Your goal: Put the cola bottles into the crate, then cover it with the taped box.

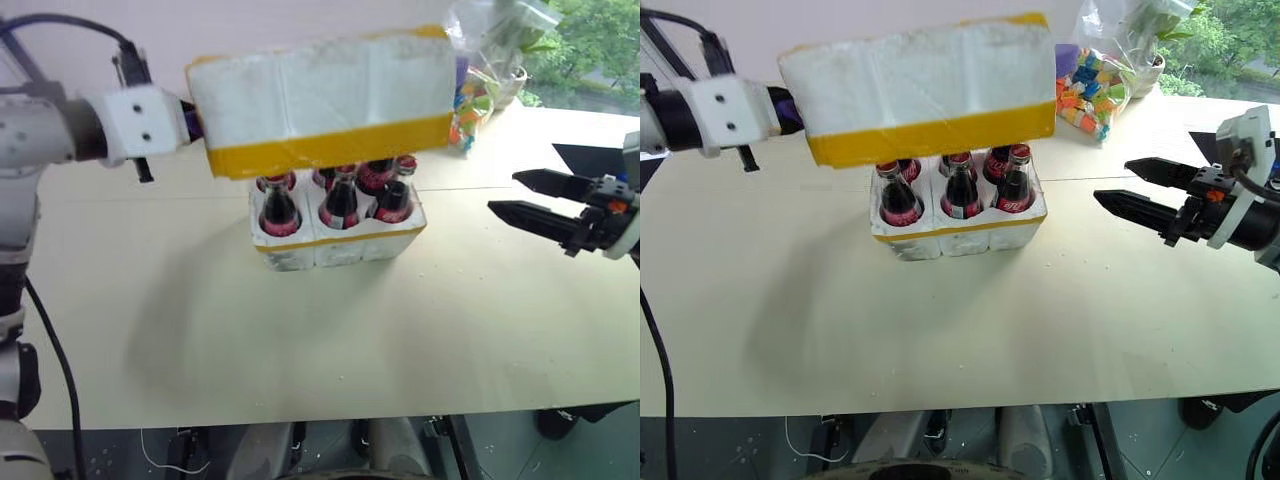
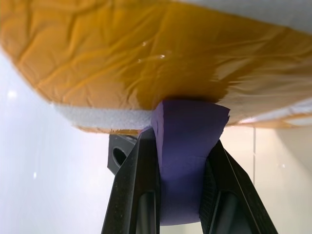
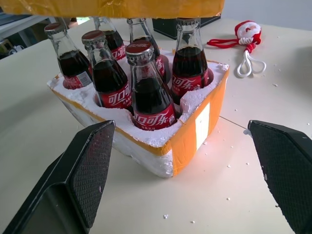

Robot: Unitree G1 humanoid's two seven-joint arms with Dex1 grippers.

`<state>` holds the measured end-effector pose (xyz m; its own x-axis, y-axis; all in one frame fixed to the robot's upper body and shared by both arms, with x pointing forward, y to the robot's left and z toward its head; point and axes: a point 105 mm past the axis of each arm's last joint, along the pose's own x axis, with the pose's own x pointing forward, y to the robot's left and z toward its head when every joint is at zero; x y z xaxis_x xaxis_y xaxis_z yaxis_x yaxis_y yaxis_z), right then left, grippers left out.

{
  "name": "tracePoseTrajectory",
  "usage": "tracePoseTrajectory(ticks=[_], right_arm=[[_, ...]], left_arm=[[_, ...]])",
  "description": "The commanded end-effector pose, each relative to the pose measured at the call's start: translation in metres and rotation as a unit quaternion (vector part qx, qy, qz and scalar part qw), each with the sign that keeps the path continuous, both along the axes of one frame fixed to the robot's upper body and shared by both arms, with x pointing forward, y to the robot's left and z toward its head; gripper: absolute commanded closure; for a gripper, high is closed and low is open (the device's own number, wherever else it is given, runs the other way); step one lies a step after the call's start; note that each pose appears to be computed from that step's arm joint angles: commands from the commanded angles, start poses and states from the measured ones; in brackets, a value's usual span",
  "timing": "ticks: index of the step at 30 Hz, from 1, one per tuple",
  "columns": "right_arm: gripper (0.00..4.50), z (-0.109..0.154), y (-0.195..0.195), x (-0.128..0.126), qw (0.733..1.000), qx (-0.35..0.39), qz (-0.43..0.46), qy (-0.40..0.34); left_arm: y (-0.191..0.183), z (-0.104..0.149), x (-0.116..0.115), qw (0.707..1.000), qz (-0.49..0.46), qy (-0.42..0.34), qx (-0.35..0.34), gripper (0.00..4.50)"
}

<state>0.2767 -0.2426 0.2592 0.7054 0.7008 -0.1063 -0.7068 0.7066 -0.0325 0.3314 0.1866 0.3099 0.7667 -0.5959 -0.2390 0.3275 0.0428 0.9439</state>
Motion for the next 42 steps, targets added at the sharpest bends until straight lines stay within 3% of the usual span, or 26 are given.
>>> tracePoseTrajectory(ticks=[1, 8, 17, 22, 30, 38, 42], right_arm=[[0.0, 0.009, 0.002, -0.001, 1.0, 0.003, 0.004, -0.021], [0.0, 0.009, 0.001, 0.001, 1.0, 0.006, 0.003, -0.021], [0.0, 0.007, 0.001, 0.002, 1.0, 0.005, 0.005, -0.022], [0.0, 0.009, 0.001, 0.002, 1.0, 0.004, 0.006, -0.023], [0.0, 0.011, 0.002, 0.003, 1.0, 0.005, 0.007, -0.026], [0.0, 0.01, 0.0, 0.004, 1.0, 0.005, 0.004, -0.025], [0.0, 0.01, -0.001, 0.005, 1.0, 0.005, 0.004, -0.024]], left_arm=[[-0.003, 0.009, -0.009, 0.998, -0.003, -0.045, 0.042, 4.04], [-0.01, 0.009, -0.014, 0.997, -0.011, -0.065, 0.046, 4.04], [-0.012, -0.02, -0.017, 0.992, -0.006, -0.079, 0.094, 4.04], [-0.018, -0.027, -0.012, 0.991, 0.003, -0.102, 0.081, 4.04], [-0.02, -0.033, -0.002, 0.989, 0.022, -0.128, 0.069, 0.09], [-0.008, -0.054, -0.015, 0.996, 0.029, -0.063, 0.064, 0.03], [0.003, -0.068, -0.027, 0.995, 0.024, -0.024, 0.093, 0.03]])
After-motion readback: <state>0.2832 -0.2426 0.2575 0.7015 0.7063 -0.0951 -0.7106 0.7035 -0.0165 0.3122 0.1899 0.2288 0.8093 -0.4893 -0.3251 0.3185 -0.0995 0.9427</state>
